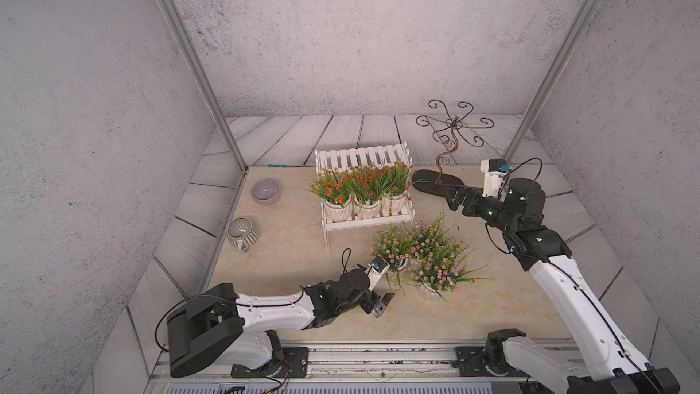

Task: Place the baby's breath potted plants on the rack by color
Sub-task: Pick up the baby's breath potted plant from the center of the board.

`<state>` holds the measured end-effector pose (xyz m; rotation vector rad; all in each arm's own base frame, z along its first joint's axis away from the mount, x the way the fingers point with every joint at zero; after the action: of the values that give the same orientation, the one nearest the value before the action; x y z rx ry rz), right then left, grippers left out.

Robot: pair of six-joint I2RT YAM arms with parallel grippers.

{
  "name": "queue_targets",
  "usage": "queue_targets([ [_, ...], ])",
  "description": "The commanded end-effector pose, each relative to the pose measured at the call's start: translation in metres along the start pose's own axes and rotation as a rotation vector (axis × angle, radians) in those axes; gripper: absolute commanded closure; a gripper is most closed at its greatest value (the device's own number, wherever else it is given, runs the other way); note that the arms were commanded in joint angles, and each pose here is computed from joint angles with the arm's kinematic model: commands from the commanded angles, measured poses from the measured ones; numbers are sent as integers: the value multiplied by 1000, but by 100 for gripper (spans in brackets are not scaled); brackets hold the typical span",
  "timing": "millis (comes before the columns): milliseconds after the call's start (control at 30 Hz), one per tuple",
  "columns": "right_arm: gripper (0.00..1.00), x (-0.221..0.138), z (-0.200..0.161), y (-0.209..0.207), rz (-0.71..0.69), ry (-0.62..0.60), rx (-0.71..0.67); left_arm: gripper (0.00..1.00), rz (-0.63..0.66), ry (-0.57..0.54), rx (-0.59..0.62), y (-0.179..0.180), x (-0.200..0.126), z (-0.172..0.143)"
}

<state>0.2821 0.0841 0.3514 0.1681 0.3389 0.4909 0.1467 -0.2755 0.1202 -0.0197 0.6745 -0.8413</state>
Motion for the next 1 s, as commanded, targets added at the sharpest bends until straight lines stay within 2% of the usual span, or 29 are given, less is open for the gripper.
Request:
queue_targets([
  [0, 1, 0, 7, 4, 47, -40, 4, 1, -74, -105, 11, -13, 17, 15],
  [133, 1, -2, 5, 3, 50, -50, -15, 1, -49, -120, 21, -11, 35, 12],
  [400, 1, 1, 0, 2, 56, -59, -24, 1, 46, -212, 22, 0, 50, 23],
  [733, 1, 1, -6, 4, 80, -53, -31, 1, 58, -272, -27, 20, 65, 38],
  [967, 1, 4, -9, 4, 95, -52, -32, 1, 3, -271, -8, 18, 80, 46],
])
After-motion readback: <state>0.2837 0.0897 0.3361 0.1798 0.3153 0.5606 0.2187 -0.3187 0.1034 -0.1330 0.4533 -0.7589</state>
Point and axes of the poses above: each gripper's point midway between its finger pads, its own x axis out along the fingers, its own y axis along the line the jaws close on, z = x × y, the point moved 7 cm from there along -x, back along the fingers, and after that the axes turned 13 degrees about -x, right-handed, at the moved point
